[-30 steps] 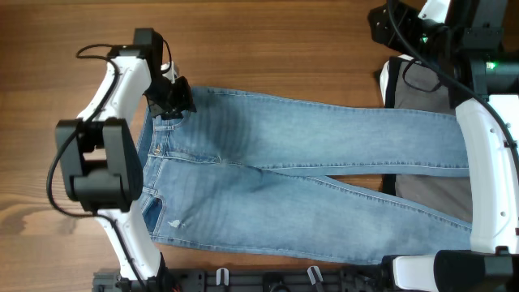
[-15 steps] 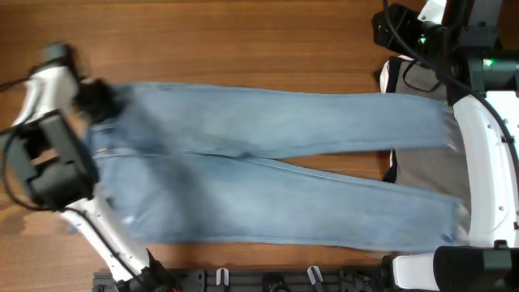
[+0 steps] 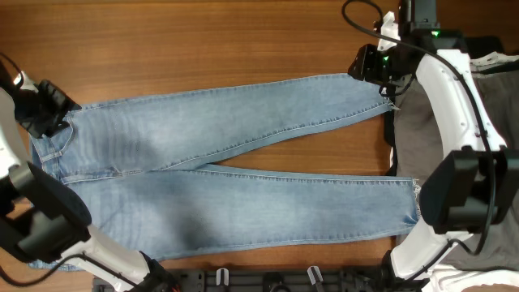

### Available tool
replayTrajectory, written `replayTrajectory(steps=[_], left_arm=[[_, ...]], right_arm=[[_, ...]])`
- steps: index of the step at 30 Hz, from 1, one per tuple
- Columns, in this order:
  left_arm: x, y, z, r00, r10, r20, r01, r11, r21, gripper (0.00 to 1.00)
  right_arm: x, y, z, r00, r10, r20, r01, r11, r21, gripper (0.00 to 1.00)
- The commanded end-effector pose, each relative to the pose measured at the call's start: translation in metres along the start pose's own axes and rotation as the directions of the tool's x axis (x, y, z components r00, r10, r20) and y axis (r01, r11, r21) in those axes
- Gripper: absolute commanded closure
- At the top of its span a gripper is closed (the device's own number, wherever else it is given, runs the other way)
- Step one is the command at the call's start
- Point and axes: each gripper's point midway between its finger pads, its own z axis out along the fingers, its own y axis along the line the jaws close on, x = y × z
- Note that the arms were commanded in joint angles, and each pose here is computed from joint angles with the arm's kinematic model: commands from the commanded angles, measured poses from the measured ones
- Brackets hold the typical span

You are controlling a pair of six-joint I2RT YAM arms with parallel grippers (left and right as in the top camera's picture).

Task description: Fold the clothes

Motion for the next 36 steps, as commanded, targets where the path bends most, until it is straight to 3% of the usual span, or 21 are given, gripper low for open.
replayTrajectory(steps=[1,4,6,8,10,13,15,17,20,23,25,27,29,30,31,33,36], left_arm=[[0.02,-0.019,-0.01,0.998,0.065,-0.026,-0.064,0.998,0.011,0.72],[0.035,-0.017,0.004,0.992,0.115,-0.057,-0.121,0.987,-0.104,0.89],[0.04,0.008,0.014,0.999,0.039,-0.031,-0.047,0.954,-0.297,0.83],[0.049,0.02,0.028,0.999,0.0,-0.04,-0.014,0.94,-0.34,0.81],[0.063,0.034,0.054,0.997,-0.039,-0.065,0.013,0.937,-0.35,0.85],[0.074,0.043,0.09,0.997,-0.042,-0.069,0.018,0.949,-0.314,0.92],[0.08,0.04,0.119,0.998,-0.032,-0.062,0.015,0.969,-0.246,0.94],[0.079,0.028,0.148,1.0,-0.022,-0.01,0.02,0.987,-0.162,0.96],[0.073,-0.011,0.18,0.999,0.014,0.032,-0.013,0.999,-0.033,0.96],[0.062,-0.076,0.197,0.992,0.028,0.121,-0.047,0.987,0.155,0.96],[0.05,-0.106,0.192,0.979,0.036,0.2,-0.083,0.971,0.227,0.95],[0.03,-0.127,0.178,0.964,0.038,0.264,-0.111,0.956,0.271,0.94],[0.009,-0.132,0.157,0.96,0.035,0.279,-0.112,0.958,0.263,0.86],[-0.003,-0.131,0.137,0.957,0.06,0.283,-0.131,0.962,0.24,0.81],[-0.013,-0.128,0.118,0.953,0.089,0.289,-0.155,0.964,0.215,0.74],[-0.025,-0.117,0.081,0.95,0.135,0.282,-0.186,0.969,0.164,0.66],[-0.027,-0.083,0.02,0.962,0.133,0.239,-0.16,0.982,0.1,0.49]], right_arm=[[0.008,0.012,0.022,0.998,-0.022,-0.065,0.017,0.997,-0.075,0.73],[0.026,0.027,0.054,0.987,-0.034,-0.156,0.013,0.99,-0.137,0.84],[0.043,0.042,0.084,0.971,-0.058,-0.23,0.019,0.985,-0.17,0.84],[0.052,0.048,0.112,0.963,-0.034,-0.267,-0.009,0.987,-0.159,0.87],[0.056,0.05,0.132,0.959,0.016,-0.283,-0.058,0.988,-0.143,0.91],[0.058,0.042,0.157,0.948,0.124,-0.295,-0.159,0.982,-0.097,0.96],[0.065,0.016,0.177,0.911,0.297,-0.286,-0.291,0.955,0.065,0.96],[0.059,-0.001,0.199,0.909,0.352,-0.224,-0.331,0.935,0.126,0.96],[0.032,-0.004,0.209,0.922,0.368,-0.12,-0.36,0.929,0.086,0.96],[-0.002,0.001,0.209,0.928,0.371,-0.026,-0.372,0.928,-0.019,0.96],[-0.015,-0.003,0.207,0.928,0.371,0.011,-0.37,0.928,-0.045,0.96],[-0.037,0.004,0.201,0.965,0.251,0.077,-0.241,0.964,-0.117,0.96],[-0.055,0.015,0.181,0.981,0.152,0.123,-0.132,0.978,-0.162,0.95],[-0.068,0.018,0.159,0.978,0.131,0.16,-0.104,0.98,-0.167,0.9],[-0.077,0.019,0.141,0.974,0.131,0.187,-0.099,0.98,-0.172,0.83],[-0.089,0.019,0.1,0.963,0.145,0.228,-0.105,0.978,-0.178,0.8],[-0.06,0.004,0.058,0.97,0.207,0.126,-0.193,0.974,-0.117,0.8]])
